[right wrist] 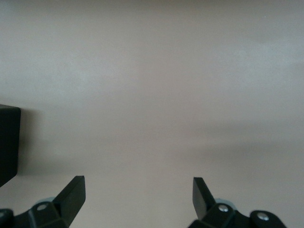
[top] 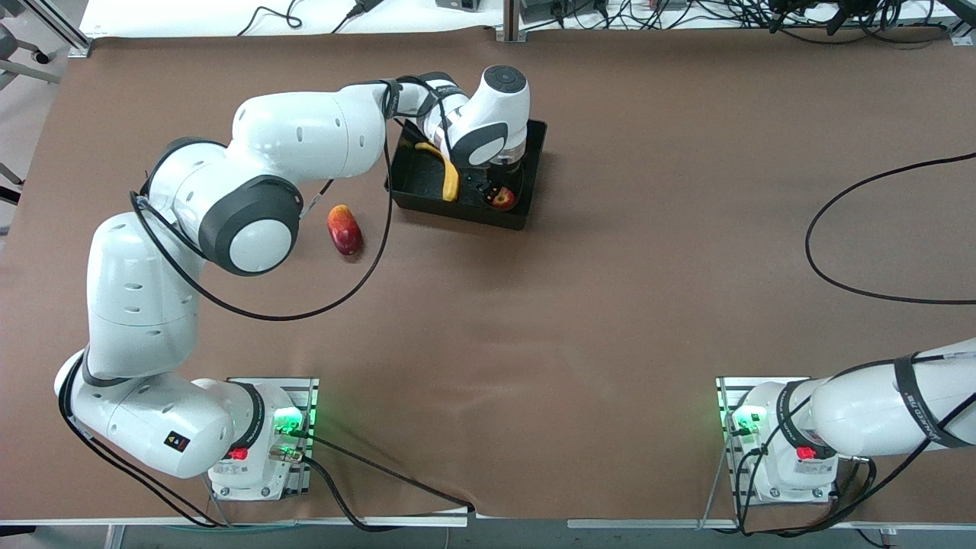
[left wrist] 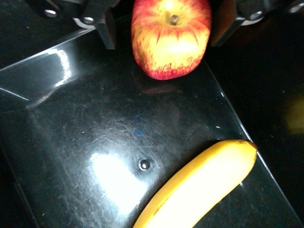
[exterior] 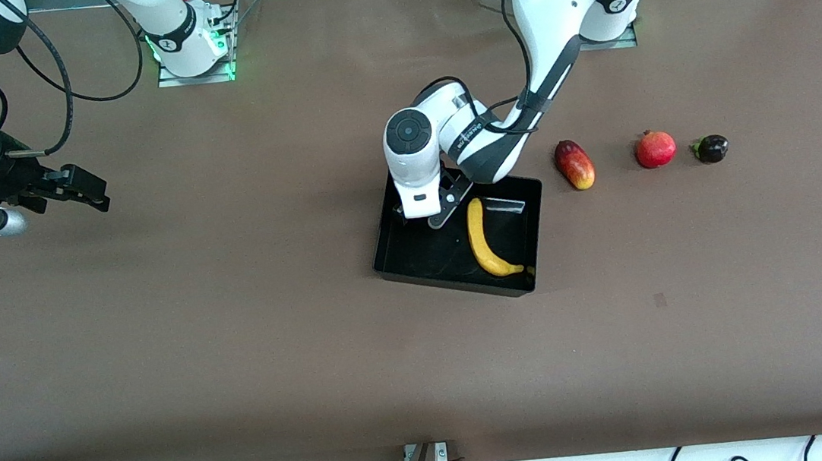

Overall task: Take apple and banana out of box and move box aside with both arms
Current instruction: 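Close the left gripper on the small apple and lift it, then carry the apple out of the box and set it on the table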

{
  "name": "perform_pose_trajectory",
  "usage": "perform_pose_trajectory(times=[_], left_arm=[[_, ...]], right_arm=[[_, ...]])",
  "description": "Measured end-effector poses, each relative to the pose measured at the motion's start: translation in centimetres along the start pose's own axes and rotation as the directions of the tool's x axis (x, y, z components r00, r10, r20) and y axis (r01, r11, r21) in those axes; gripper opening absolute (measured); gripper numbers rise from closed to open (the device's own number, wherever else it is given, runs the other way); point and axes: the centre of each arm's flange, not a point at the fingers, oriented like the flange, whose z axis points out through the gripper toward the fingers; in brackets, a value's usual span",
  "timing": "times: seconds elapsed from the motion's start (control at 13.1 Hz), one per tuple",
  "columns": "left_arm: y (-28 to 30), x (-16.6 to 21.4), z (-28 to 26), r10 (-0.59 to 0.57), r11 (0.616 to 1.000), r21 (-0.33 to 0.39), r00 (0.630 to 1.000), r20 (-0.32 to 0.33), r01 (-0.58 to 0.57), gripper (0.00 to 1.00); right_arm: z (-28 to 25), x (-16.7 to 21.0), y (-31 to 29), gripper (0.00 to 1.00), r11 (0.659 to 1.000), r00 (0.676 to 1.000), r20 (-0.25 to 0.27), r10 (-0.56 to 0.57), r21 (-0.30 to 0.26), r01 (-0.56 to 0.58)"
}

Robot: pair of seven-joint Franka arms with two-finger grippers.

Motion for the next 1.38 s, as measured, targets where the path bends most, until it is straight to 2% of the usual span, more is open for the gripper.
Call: perform_pose_trajectory(times=[0.08,0.15,0.54,0.77,0.92,1.07,1.15,1.38], left_arm=[[0.0,0.0,-0.3,-0.003,1.0,-0.003,1.0,-0.001,0.003,0.69],[0.0,0.0,-0.3,-0.003,1.0,-0.004,1.0,-0.001,0.003,0.64],[0.2,0.7,-0.6,-0.003,1.0,-0.004,1.0,-0.004,0.003,0.64],[-0.2,3.9,-4.2,0.031,0.998,0.054,0.999,-0.027,-0.029,0.64],[-1.8,7.3,-9.9,0.126,0.983,0.136,0.992,-0.003,-0.124,0.64],[-4.8,12.5,-14.8,0.263,0.931,0.251,0.964,0.048,-0.266,0.64],[-6.3,15.7,-15.9,0.325,0.894,0.293,0.941,0.094,-0.338,0.64],[-9.8,26.8,-14.1,0.454,0.807,0.328,0.871,0.188,-0.491,0.64]], right_arm=[[0.0,0.0,0.0,1.0,1.0,1.0,0.0,0.0,0.0,0.0],[0.0,0.0,0.0,1.0,1.0,1.0,0.0,0.0,0.0,0.0],[0.0,0.0,0.0,1.0,1.0,1.0,0.0,0.0,0.0,0.0],[0.0,0.0,0.0,1.0,1.0,1.0,0.0,0.0,0.0,0.0],[0.0,0.0,0.0,1.0,1.0,1.0,0.0,0.0,0.0,0.0],[0.0,0.0,0.0,1.0,1.0,1.0,0.0,0.0,0.0,0.0],[0.0,0.0,0.0,1.0,1.0,1.0,0.0,0.0,0.0,0.0],[0.0,0.0,0.0,1.0,1.0,1.0,0.0,0.0,0.0,0.0]])
